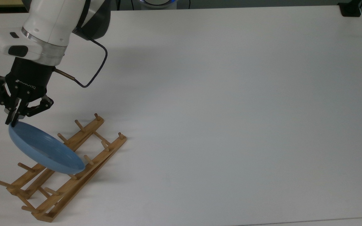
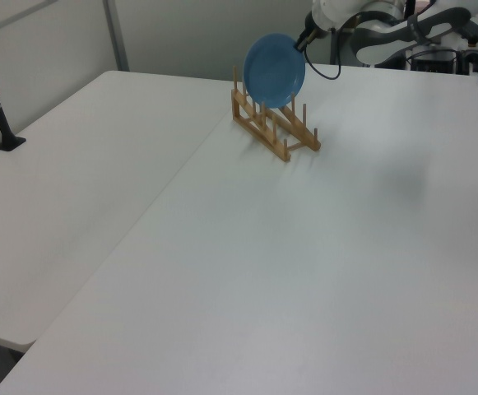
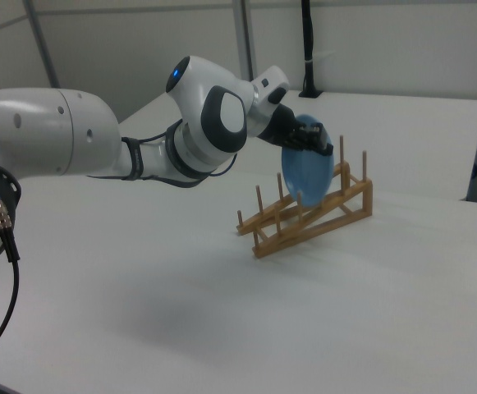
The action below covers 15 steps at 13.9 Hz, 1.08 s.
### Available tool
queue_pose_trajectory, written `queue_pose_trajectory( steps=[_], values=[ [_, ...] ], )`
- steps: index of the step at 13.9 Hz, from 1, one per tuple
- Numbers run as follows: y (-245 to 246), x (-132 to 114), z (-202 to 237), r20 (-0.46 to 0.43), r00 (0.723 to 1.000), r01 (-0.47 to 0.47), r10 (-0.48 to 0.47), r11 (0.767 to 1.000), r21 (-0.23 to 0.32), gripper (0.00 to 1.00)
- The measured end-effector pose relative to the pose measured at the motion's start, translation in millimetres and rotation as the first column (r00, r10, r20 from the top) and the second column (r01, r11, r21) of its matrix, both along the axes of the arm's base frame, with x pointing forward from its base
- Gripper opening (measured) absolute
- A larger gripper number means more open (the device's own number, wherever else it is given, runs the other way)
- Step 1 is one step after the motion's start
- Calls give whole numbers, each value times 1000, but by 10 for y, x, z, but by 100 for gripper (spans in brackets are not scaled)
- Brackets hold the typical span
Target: Place plate in plate rack
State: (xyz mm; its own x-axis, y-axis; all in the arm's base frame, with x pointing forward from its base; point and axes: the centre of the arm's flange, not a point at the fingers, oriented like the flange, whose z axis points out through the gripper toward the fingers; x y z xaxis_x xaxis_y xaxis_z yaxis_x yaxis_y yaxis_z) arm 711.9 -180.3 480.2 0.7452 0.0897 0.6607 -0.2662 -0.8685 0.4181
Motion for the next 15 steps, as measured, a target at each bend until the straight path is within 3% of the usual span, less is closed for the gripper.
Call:
queue_pose_trajectory(
  steps=[4,8,9,12,15],
  values=[
    [124,14,234,82,996,40,-44,998,55,53],
    [298,22,337,98,993,56,-66,993,101,95],
    [340,21,353,88,993,72,-83,990,124,100],
    [610,-12,414,3,988,148,-152,967,209,100],
    [1052,-133,491,-155,970,228,-188,922,312,100]
  ],
)
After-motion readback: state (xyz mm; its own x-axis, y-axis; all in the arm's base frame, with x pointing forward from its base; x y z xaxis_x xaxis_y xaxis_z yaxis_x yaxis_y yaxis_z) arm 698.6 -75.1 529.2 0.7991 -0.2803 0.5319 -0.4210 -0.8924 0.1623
